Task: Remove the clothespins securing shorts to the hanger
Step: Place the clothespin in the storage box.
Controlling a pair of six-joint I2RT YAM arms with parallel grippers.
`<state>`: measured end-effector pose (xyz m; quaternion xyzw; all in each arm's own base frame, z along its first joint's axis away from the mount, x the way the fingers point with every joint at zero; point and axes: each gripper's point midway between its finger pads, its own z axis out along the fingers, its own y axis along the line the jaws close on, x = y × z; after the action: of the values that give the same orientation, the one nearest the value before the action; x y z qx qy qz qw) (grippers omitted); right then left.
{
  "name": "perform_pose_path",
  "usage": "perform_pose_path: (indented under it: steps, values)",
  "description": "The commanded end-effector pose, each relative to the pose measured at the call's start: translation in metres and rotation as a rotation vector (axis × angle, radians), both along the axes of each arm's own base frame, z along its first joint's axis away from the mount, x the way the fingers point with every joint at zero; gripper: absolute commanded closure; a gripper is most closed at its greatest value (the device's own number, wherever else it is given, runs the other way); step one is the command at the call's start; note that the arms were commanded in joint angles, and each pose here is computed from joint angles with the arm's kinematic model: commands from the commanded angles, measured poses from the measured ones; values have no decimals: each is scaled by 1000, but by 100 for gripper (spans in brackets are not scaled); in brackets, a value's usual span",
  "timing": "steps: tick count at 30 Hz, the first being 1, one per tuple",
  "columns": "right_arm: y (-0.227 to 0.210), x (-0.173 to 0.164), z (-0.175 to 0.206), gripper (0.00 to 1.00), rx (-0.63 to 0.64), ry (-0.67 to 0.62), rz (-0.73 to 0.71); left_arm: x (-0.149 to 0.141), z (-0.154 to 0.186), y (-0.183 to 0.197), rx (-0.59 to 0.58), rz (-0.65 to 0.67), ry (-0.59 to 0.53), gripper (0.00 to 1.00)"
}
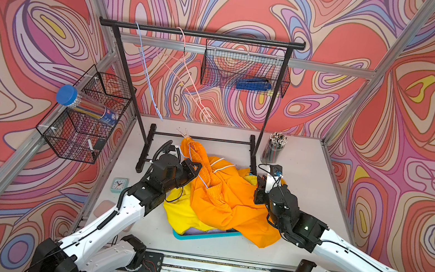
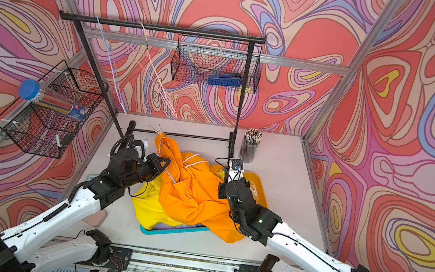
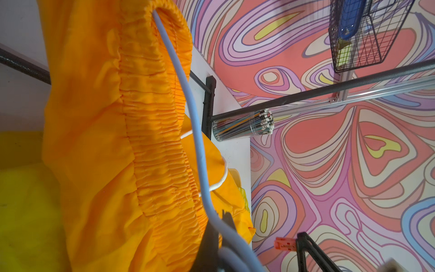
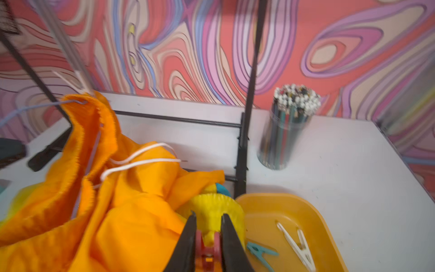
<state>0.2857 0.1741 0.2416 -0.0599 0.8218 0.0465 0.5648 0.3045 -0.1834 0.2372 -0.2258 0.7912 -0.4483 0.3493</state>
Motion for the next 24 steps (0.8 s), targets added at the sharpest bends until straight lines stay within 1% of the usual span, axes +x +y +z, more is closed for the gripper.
perform_pose_path:
  steps: [1, 7, 10, 14, 18, 21, 22, 24]
  values:
    - [-36, 3, -33, 81, -26, 105, -158, -14, -8, -4, 51, -79, 10, 100]
    - [-64, 21, -52, 80, 18, 179, -223, -29, -13, -13, 129, -207, 39, 100]
    - [-72, 31, -59, 74, 50, 209, -237, -36, -12, -17, 165, -271, 42, 100]
    - [-68, 40, -70, 70, 72, 265, -214, -46, -12, -19, 225, -345, 50, 100]
    - [-63, 42, -68, 65, 107, 248, -193, -55, -11, -19, 281, -403, 47, 100]
    - [-63, 41, -68, 61, 104, 252, -190, -59, -10, -17, 316, -431, 42, 100]
    - [-63, 41, -67, 57, 99, 254, -191, -61, -10, -17, 326, -440, 40, 100]
    - [-61, 42, -67, 41, 93, 259, -177, -63, -5, -20, 325, -470, 15, 100]
